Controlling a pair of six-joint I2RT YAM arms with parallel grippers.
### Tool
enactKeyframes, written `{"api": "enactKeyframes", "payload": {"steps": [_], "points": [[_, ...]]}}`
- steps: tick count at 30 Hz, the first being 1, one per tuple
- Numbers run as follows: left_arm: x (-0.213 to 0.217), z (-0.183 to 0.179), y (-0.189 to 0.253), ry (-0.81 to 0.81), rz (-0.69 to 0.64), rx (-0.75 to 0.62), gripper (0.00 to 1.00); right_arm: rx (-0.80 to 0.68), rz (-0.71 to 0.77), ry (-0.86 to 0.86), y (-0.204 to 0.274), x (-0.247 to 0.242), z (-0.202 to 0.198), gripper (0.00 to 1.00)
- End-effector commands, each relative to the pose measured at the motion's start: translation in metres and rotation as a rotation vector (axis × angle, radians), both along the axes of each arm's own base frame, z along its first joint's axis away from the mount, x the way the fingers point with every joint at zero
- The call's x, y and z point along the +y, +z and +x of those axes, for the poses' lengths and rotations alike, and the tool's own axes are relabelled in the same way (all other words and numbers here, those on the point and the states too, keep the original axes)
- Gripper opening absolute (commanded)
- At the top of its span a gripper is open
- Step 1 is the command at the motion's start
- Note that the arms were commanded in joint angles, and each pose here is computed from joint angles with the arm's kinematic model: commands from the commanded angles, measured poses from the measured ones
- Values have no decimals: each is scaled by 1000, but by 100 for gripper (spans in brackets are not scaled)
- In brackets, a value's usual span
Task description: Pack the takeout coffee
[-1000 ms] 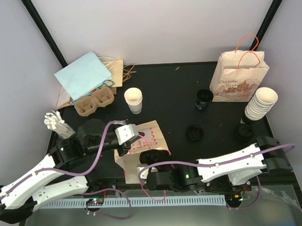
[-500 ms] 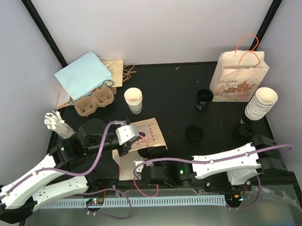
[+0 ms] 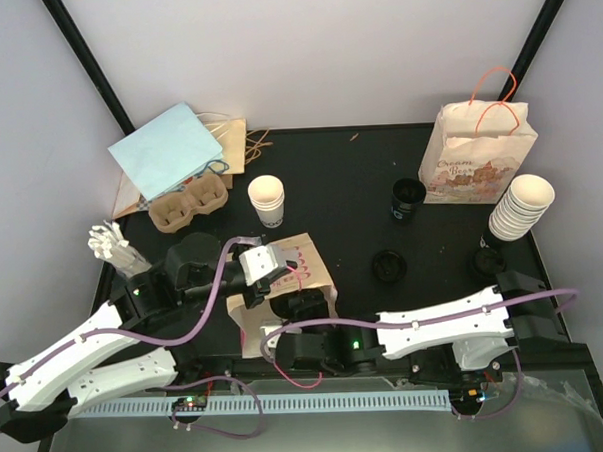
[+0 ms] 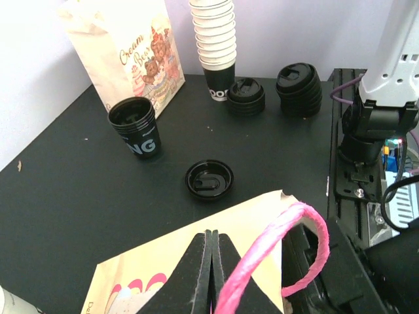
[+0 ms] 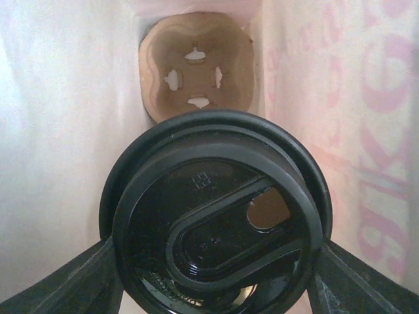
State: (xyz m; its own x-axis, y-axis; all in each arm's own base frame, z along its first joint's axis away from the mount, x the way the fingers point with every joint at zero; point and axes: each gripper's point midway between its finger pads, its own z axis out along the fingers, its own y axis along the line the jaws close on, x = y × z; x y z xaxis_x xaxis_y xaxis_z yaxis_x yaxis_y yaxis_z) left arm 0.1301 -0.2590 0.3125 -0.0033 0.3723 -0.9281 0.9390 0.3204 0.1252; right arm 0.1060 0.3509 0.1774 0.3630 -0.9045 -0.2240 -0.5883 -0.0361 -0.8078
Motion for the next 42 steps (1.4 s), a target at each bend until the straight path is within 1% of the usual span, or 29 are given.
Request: {"api": "enactKeyframes", "payload": {"steps": [1,9,19,30,32,37,38,40,41,42], "points": [[-2,-4,20,-21,-61,-26,2,-16,-20,17,-7,6,1,57],[-3,-10,19,-49,-67,-16,2,-6,-74,-18,-30,-1,14,57],[0,-15,21,-66,-69,-13,2,-19,-70,-66,-32,-12,21,57],[9,-22,35,-65,-108,-11,9,-31,-69,-70,-33,-14,23,57],[12,-24,38,-67,-115,-9,12,-38,-73,-68,-34,-14,23,57],[17,-28,47,-69,-133,-7,24,-49,-78,-68,-35,-14,25,57],[18,-29,50,-70,-141,-8,29,-51,-78,-69,-35,-14,25,57],[19,-32,55,-75,-158,-1,42,-52,-79,-70,-35,-14,26,57],[19,-34,58,-82,-167,3,50,-52,-80,-71,-35,-15,26,57],[20,-36,62,-86,-178,12,61,-52,-80,-71,-35,-15,26,57]]}}
